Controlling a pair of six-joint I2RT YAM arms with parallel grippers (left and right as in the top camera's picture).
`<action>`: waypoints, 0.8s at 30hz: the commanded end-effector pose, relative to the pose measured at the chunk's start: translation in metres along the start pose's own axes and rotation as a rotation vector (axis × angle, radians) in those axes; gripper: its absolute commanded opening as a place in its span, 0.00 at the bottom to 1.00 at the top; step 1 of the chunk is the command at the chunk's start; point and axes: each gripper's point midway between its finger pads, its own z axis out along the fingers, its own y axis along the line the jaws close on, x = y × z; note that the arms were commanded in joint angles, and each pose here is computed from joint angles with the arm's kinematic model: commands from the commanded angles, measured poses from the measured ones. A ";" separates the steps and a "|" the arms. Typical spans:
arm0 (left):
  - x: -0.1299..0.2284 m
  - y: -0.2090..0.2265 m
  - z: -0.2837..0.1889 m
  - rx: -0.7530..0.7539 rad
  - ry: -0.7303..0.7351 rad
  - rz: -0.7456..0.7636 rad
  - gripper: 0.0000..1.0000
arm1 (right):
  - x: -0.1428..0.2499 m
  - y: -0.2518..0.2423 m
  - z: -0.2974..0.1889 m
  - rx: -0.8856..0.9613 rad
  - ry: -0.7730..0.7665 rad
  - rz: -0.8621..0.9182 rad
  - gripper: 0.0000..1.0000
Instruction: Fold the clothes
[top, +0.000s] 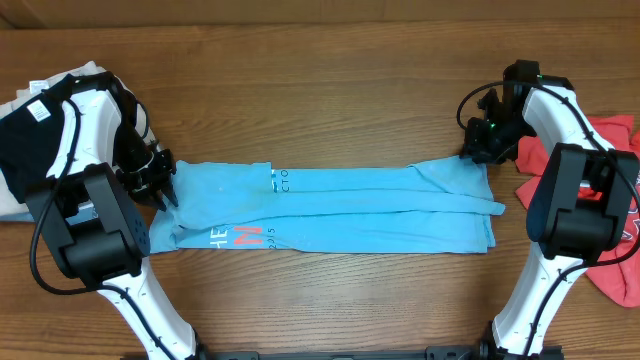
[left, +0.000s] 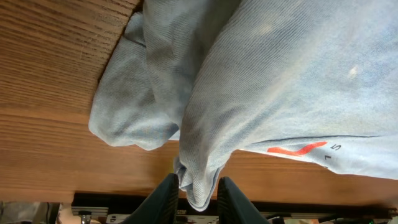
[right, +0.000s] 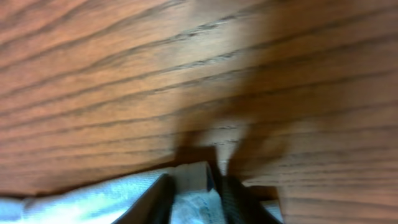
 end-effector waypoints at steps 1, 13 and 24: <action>0.004 0.000 -0.009 0.000 -0.032 0.009 0.25 | 0.000 -0.007 -0.002 0.036 -0.006 0.007 0.15; 0.005 0.001 -0.009 0.000 -0.030 0.009 0.25 | -0.009 -0.052 -0.009 0.253 -0.077 0.271 0.04; 0.004 0.001 -0.009 0.000 -0.031 0.009 0.25 | -0.009 -0.048 -0.008 0.221 -0.074 0.261 0.07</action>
